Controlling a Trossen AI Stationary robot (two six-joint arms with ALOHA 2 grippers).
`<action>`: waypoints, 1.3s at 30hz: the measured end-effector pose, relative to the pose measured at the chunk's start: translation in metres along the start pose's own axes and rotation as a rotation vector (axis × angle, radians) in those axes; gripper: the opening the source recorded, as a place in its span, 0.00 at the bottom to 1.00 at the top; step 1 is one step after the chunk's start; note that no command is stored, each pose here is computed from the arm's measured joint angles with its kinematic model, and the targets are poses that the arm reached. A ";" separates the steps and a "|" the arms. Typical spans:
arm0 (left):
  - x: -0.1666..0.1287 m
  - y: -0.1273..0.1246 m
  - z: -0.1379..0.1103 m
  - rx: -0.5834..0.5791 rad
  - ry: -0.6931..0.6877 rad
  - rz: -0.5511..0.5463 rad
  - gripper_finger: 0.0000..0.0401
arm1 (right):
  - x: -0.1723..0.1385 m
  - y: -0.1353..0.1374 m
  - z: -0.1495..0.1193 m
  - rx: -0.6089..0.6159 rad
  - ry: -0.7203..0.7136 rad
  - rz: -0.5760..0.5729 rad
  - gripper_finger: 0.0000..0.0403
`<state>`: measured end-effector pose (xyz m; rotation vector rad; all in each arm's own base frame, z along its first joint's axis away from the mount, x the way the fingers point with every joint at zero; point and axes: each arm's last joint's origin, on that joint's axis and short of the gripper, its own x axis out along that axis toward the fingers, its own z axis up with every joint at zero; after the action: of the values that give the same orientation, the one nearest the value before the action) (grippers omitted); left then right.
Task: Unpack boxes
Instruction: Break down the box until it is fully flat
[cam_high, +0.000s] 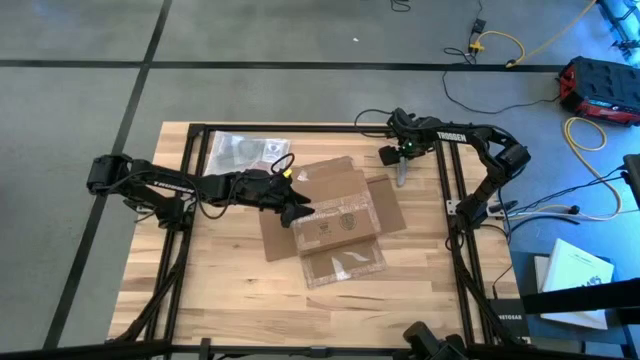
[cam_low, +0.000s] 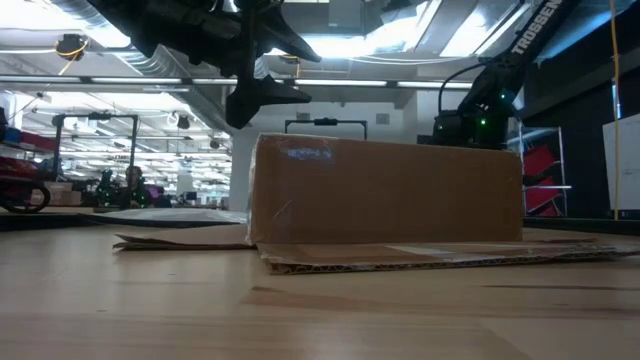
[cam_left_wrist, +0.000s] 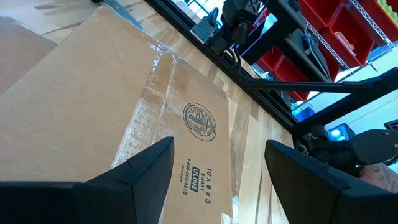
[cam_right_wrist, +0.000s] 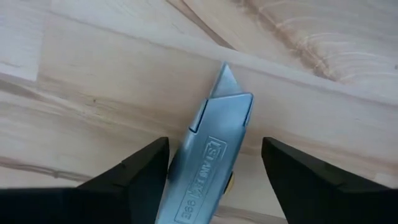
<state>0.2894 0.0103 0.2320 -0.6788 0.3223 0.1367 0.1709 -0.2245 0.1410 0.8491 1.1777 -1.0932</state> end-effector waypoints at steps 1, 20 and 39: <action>0.000 0.000 0.000 0.000 0.000 0.000 0.60 | 0.000 0.000 0.000 -0.001 0.001 -0.002 0.61; 0.000 0.000 0.000 0.019 0.000 0.001 0.60 | -0.005 0.035 -0.024 0.034 0.040 -0.033 0.60; 0.000 0.000 0.000 0.022 0.001 0.001 0.60 | -0.022 0.054 -0.040 -0.070 -0.026 -0.088 0.60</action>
<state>0.2894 0.0104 0.2319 -0.6566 0.3242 0.1335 0.2111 -0.1670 0.1525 0.7320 1.2341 -1.1246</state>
